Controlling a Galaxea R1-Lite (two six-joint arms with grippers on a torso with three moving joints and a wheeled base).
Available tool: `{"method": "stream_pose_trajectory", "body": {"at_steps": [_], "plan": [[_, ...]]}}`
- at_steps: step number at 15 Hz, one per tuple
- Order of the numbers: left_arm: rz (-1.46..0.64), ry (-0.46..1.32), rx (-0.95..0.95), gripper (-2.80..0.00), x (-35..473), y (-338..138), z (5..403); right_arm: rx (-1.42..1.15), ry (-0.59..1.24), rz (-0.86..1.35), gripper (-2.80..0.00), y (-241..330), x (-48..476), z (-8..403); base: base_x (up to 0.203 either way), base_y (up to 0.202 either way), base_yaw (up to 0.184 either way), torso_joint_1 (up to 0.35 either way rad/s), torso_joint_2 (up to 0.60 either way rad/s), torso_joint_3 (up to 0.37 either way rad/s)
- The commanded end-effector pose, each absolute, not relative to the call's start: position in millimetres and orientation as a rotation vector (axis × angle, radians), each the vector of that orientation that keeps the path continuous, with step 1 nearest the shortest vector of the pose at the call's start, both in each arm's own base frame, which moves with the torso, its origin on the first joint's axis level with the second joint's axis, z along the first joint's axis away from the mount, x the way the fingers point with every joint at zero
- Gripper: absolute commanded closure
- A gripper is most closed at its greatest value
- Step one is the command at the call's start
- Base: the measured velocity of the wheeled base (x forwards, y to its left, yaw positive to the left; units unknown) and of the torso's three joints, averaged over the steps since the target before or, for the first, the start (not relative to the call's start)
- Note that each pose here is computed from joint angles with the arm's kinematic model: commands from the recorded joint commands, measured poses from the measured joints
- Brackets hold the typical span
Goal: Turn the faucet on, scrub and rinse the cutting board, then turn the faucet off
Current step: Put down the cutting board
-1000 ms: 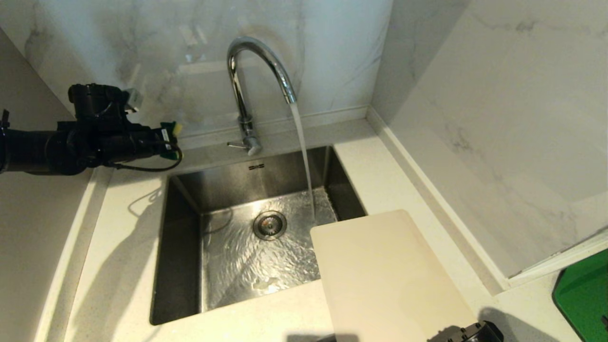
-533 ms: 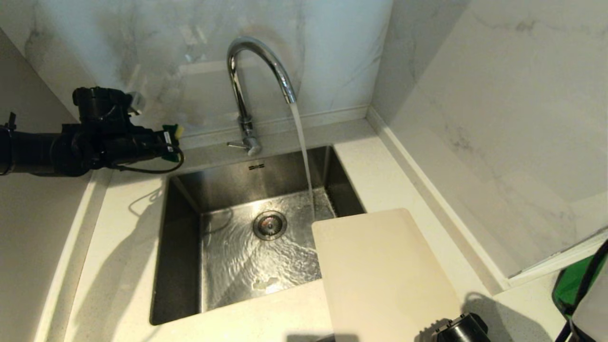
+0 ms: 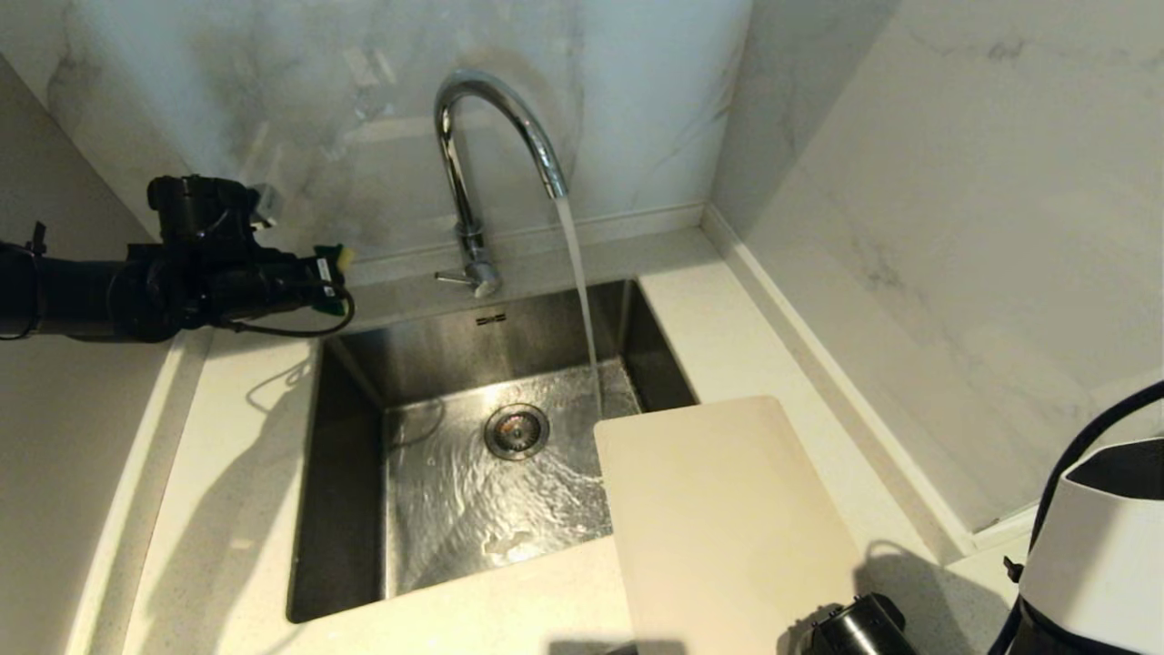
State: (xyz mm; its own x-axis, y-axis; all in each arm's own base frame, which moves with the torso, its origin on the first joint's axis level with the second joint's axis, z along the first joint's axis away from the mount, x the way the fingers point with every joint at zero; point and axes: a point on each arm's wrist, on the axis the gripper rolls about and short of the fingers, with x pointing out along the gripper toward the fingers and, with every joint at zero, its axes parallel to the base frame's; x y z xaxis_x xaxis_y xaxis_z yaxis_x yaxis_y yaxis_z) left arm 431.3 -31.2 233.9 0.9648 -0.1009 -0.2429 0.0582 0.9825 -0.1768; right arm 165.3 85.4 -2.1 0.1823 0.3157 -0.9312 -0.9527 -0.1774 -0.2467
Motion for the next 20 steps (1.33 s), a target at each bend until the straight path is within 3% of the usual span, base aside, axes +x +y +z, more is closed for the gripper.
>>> {"method": "stream_pose_trajectory", "body": {"at_steps": [1,8,9,20], "plan": [[-0.072,0.254,-0.171,0.00,432,-26,233,-1.231,0.726,1.334,0.00,86,168,-6,0.000,0.000,0.000,0.000,0.00,0.000],[-0.073,0.245,-0.174,0.00,434,-26,233,-1.215,0.693,1.336,0.00,92,178,-6,0.000,0.000,0.000,0.000,0.00,0.000],[-0.069,0.244,-0.175,0.00,434,-25,234,-1.216,0.691,1.338,-2.80,92,178,-6,0.000,0.000,0.000,0.000,0.00,0.000],[-0.056,0.188,-0.177,0.00,408,-24,264,-1.254,0.514,1.257,-2.80,91,173,29,0.000,0.000,0.000,0.000,0.00,0.000]]}}
